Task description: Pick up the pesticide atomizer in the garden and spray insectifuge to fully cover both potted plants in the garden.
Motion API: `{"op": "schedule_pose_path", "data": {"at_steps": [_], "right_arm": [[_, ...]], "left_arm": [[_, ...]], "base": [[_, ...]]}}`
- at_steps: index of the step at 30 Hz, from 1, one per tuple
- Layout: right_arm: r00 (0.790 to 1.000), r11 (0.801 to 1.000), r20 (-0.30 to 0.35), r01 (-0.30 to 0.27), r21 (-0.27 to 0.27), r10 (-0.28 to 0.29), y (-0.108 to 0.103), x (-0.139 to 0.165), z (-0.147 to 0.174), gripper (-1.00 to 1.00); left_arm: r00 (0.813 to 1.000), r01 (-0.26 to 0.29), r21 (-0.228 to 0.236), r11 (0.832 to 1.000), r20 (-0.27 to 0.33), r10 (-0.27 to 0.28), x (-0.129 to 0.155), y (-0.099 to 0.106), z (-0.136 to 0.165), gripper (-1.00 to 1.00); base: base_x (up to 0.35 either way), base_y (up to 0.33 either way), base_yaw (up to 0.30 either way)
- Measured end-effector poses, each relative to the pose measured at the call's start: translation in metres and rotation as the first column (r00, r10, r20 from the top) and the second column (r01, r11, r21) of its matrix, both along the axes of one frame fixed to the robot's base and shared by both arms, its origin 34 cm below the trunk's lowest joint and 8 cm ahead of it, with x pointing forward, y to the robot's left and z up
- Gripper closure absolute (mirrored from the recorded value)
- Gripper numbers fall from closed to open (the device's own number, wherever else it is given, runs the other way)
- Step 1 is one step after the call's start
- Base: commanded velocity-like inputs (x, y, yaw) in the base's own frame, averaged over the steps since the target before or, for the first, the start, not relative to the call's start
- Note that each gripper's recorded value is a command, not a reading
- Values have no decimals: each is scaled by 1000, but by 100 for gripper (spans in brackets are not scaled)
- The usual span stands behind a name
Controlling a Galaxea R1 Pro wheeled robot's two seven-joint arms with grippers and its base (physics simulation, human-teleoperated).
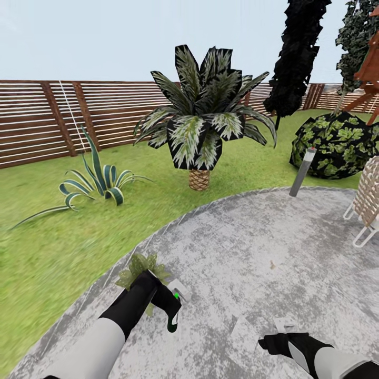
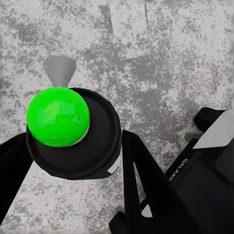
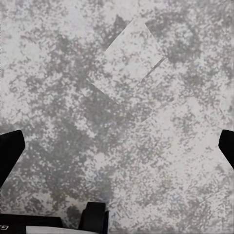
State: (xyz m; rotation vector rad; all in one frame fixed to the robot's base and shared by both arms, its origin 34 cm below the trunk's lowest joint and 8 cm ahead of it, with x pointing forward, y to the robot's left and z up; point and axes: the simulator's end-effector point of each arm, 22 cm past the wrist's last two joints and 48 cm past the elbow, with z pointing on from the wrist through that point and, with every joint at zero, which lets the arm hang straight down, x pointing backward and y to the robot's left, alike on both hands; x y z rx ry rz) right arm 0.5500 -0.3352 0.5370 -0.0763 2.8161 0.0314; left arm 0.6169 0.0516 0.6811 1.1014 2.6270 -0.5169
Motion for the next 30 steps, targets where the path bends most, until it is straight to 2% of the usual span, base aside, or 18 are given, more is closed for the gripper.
{"op": "schedule_pose_path", "data": {"at_steps": [8,30], "right_arm": [[1000,1000,0,1,-2,-1,-2,0,13,-100],[1000,1000,2,1,-3,-1,-2,0,13,-100]], "left_arm": [[1000,0,0,1000,0,0,0,0,12,100],[1000,-2,1,1000,-2,2,0,1,12,100]], "base": [[0,0,0],[0,0,0]]}}
